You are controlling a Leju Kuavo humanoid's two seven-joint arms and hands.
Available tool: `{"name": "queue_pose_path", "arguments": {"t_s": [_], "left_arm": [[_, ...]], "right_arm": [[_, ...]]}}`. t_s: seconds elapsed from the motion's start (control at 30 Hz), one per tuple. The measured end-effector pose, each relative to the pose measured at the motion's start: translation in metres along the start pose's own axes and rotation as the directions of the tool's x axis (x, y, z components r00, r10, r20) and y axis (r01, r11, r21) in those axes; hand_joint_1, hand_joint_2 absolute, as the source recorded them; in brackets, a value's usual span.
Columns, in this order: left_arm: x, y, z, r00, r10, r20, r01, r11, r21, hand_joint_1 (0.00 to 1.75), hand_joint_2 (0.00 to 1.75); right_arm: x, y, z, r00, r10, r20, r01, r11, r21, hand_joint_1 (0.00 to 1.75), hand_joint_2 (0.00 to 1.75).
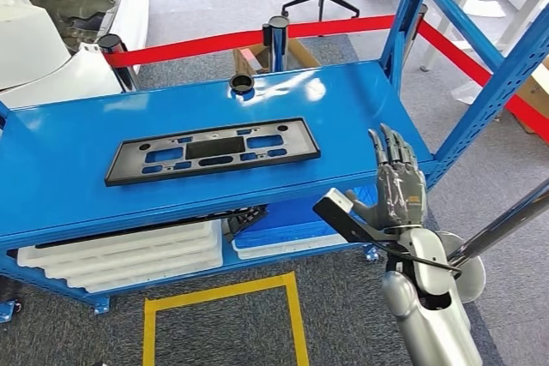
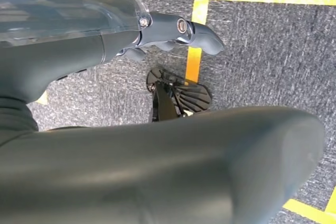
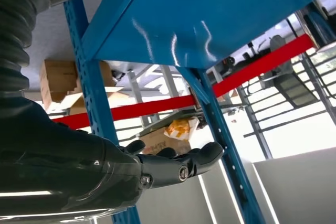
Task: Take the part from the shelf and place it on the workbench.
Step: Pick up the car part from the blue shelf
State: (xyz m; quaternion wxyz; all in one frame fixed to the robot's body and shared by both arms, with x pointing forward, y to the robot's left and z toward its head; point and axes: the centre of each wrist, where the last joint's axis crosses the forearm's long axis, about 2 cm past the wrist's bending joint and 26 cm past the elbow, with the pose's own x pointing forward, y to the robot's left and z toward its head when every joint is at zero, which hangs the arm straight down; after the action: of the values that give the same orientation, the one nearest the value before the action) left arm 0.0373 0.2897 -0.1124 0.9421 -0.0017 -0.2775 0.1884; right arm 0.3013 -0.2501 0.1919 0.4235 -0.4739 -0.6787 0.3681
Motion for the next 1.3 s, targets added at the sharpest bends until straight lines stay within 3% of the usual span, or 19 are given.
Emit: {"name": "queue_pose_path", "arguments": {"t_s": [0.6,1.0,1.3], "left_arm": [[0.016,0.016,-0.006,0.995,-0.098,0.021,0.099,0.994,-0.037,0.0,0.0],[0.019,0.023,-0.007,0.991,-0.131,0.027,0.132,0.99,-0.04,0.0,0.0],[0.02,0.022,-0.007,0.989,-0.144,0.033,0.145,0.988,-0.05,0.0,0.0]], "right_arm": [[0.058,0.064,-0.077,0.993,0.108,0.045,-0.115,0.966,0.231,0.0,1.75],[0.066,0.091,-0.082,0.981,0.185,0.056,-0.194,0.924,0.331,0.0,1.75],[0.066,0.097,-0.08,0.973,0.224,0.062,-0.231,0.912,0.339,0.0,1.75]]}}
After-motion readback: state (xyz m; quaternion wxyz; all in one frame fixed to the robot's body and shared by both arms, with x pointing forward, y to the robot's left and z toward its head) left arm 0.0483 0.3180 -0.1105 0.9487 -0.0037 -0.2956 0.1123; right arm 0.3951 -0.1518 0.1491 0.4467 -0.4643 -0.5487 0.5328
